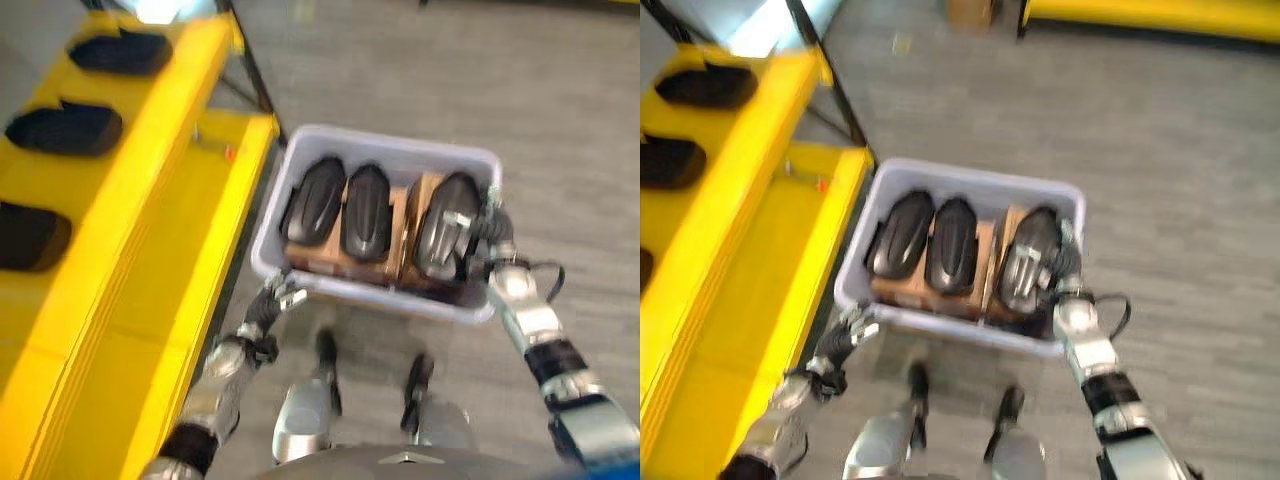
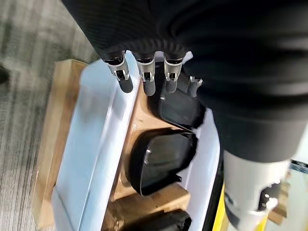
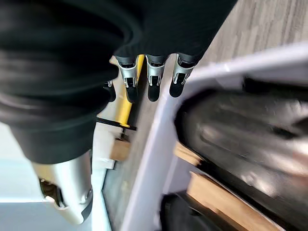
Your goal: Move parts from the plastic box to the shelf.
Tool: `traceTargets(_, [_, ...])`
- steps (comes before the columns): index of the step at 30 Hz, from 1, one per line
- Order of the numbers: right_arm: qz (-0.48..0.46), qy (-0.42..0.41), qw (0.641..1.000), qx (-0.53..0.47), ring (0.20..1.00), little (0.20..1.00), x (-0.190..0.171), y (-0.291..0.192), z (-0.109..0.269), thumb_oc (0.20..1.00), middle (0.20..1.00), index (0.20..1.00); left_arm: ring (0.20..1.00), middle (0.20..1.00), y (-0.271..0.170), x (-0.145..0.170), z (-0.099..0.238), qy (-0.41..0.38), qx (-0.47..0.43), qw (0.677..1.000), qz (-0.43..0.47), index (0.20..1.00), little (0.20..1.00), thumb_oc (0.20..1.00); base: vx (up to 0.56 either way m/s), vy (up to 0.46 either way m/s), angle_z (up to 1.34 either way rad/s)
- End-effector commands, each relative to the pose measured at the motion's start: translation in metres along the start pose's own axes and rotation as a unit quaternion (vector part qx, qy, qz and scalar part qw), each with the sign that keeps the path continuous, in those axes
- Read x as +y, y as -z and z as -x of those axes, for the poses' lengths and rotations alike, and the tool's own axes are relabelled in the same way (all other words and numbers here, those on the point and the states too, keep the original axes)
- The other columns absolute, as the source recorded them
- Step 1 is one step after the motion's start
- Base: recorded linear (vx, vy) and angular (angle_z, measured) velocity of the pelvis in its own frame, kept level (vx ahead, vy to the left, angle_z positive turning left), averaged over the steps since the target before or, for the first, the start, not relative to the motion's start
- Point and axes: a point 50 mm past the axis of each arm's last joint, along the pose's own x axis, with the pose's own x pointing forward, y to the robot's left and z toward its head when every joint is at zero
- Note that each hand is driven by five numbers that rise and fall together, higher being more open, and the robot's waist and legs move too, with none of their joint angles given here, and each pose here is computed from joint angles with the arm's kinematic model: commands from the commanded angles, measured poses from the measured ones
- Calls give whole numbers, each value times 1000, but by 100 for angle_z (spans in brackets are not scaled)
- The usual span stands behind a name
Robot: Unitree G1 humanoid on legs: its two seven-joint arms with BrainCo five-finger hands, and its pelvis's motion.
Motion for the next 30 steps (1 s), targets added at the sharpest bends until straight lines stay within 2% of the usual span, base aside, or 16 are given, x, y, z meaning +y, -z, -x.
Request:
traceTargets(1, [5, 1, 1000, -12, 1000, 1000, 4, 0, 7, 1000, 1000, 1000, 1000, 1000, -11, 0, 8, -28, -61, 990, 121, 1000, 1000, 1000, -146, 28, 7])
traceTargets(2, [7, 1, 1000, -15, 1000, 1000, 5, -1, 6, 1000, 1000, 1000, 1000, 1000, -15, 1, 8, -34, -74, 989, 124, 1000, 1000, 1000, -121, -1, 4])
traceTargets(4, [-1, 17, 1000, -11, 1000, 1000, 14, -7, -1, 1000, 1000, 1000, 1000, 1000, -71, -2, 7, -43, -224, 969, 99, 1000, 1000, 1000, -168, -36, 5])
traceTargets(5, [-64, 36, 997, 5, 1000, 1000, 14, -7, -3, 1000, 1000, 1000, 1000, 1000, -91, -8, 8, -27, -260, 961, 86, 1000, 1000, 1000, -136, -13, 31])
traceTargets(7, [-98, 81, 992, 3, 1000, 1000, 7, -10, -6, 1000, 1000, 1000, 1000, 1000, -114, -16, 11, -16, -296, 952, 80, 1000, 1000, 1000, -83, 71, 44])
traceTargets(12, [-151, 79, 985, 38, 1000, 1000, 20, -5, -5, 1000, 1000, 1000, 1000, 1000, -111, -25, 7, -14, -280, 948, 150, 1000, 1000, 1000, -46, 53, -4])
traceTargets(16, [-182, 74, 980, 31, 1000, 1000, 20, -8, -7, 1000, 1000, 1000, 1000, 1000, -108, -28, 7, 0, -276, 952, 131, 1000, 1000, 1000, 1, -4, -1])
traceTargets(19, [-186, 44, 981, 16, 1000, 1000, 25, -16, -6, 1000, 1000, 1000, 1000, 1000, -109, -25, 11, -11, -285, 946, 154, 1000, 1000, 1000, 0, 0, 0])
traceTargets(25, [-205, 5, 979, -19, 1000, 1000, 38, -41, -14, 1000, 1000, 1000, 1000, 1000, -113, -26, 9, -5, -280, 949, 143, 1000, 1000, 1000, 0, -11, -3])
traceTargets(30, [-169, -12, 984, -52, 1000, 1000, 45, -57, -15, 1000, 1000, 1000, 1000, 1000, -109, -29, 10, 12, -267, 954, 137, 1000, 1000, 1000, 0, 0, 0])
